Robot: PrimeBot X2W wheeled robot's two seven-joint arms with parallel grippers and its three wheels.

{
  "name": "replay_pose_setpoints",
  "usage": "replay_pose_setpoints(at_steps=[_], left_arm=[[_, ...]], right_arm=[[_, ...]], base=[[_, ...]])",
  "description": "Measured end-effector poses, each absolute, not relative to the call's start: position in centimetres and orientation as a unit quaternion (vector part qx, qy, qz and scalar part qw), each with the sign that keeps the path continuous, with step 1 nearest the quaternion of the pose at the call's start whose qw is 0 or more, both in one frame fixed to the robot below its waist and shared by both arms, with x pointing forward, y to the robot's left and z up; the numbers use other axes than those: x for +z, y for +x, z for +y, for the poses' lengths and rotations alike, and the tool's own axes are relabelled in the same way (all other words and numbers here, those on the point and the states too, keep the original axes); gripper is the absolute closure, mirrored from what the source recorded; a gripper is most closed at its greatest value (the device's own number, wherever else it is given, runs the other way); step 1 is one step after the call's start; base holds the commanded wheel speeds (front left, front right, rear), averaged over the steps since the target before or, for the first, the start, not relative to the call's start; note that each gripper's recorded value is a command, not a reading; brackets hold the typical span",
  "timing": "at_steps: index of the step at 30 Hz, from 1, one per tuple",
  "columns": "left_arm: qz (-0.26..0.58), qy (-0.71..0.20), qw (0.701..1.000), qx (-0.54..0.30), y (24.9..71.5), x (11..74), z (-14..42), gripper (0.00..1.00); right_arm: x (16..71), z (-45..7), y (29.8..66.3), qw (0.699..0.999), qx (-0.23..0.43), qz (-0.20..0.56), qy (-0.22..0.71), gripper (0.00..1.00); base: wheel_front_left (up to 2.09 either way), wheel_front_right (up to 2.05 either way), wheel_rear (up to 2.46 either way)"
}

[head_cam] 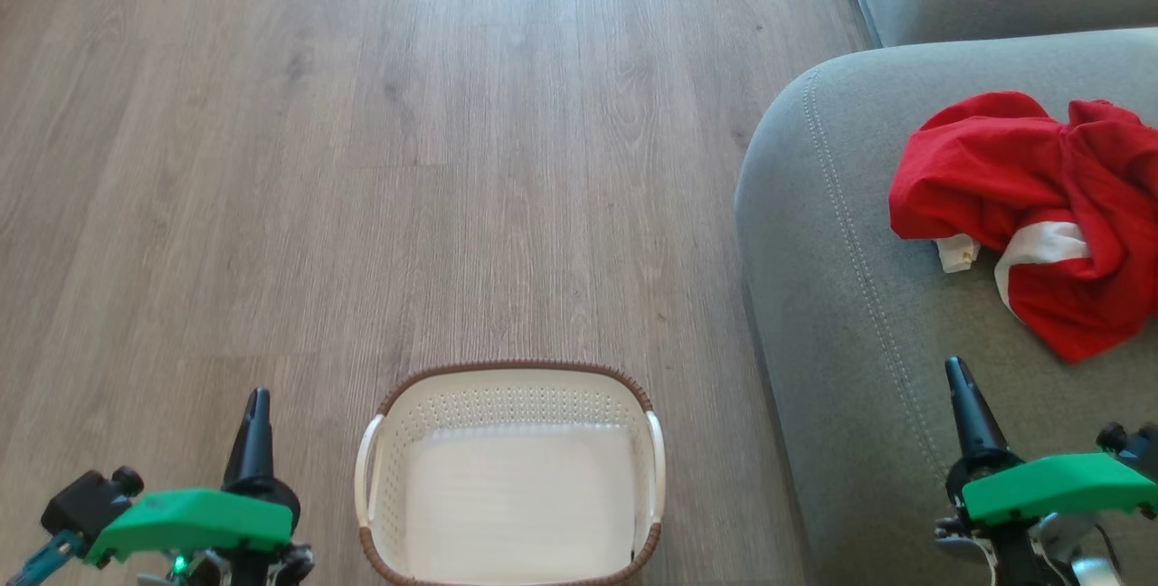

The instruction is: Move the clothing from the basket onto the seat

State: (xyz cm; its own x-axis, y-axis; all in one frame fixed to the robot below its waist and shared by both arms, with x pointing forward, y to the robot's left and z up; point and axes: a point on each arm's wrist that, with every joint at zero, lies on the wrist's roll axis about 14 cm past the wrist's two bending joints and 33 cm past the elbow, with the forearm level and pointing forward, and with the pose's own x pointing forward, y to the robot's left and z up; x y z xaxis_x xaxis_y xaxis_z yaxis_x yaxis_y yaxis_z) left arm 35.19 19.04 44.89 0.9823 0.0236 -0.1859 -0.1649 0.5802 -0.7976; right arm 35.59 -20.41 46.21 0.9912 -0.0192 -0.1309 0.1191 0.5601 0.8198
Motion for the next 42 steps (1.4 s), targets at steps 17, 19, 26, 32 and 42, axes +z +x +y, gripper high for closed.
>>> replay_pose_setpoints(at_steps=[17, 19, 26, 32, 42], left_arm=[[0.07, -0.532, 0.842, 0.053, 35.9, 45.5, 19.3, 1.0], [0.067, -0.541, 0.837, 0.052, 36.1, 45.7, 19.2, 1.0], [0.066, -0.573, 0.816, 0.049, 36.2, 45.9, 19.1, 1.0], [0.067, -0.599, 0.796, 0.045, 36.3, 45.9, 18.9, 1.0], [0.058, -0.643, 0.762, 0.037, 36.9, 46.7, 18.9, 1.0]], right_arm=[[46.4, -20.6, 36.0, 0.838, -0.047, 0.049, 0.541, 1.0], [46.4, -20.6, 36.1, 0.833, -0.047, 0.049, 0.55, 1.0], [46.8, -20.7, 36.5, 0.813, -0.047, 0.041, 0.579, 1.0], [46.8, -20.6, 36.4, 0.794, -0.049, 0.041, 0.605, 1.0], [47.3, -20.6, 36.9, 0.76, -0.045, 0.033, 0.647, 1.0]], base=[[0.0, 0.0, 0.0], [0.0, 0.0, 0.0], [0.0, 0.0, 0.0], [0.0, 0.0, 0.0], [0.0, 0.0, 0.0]])
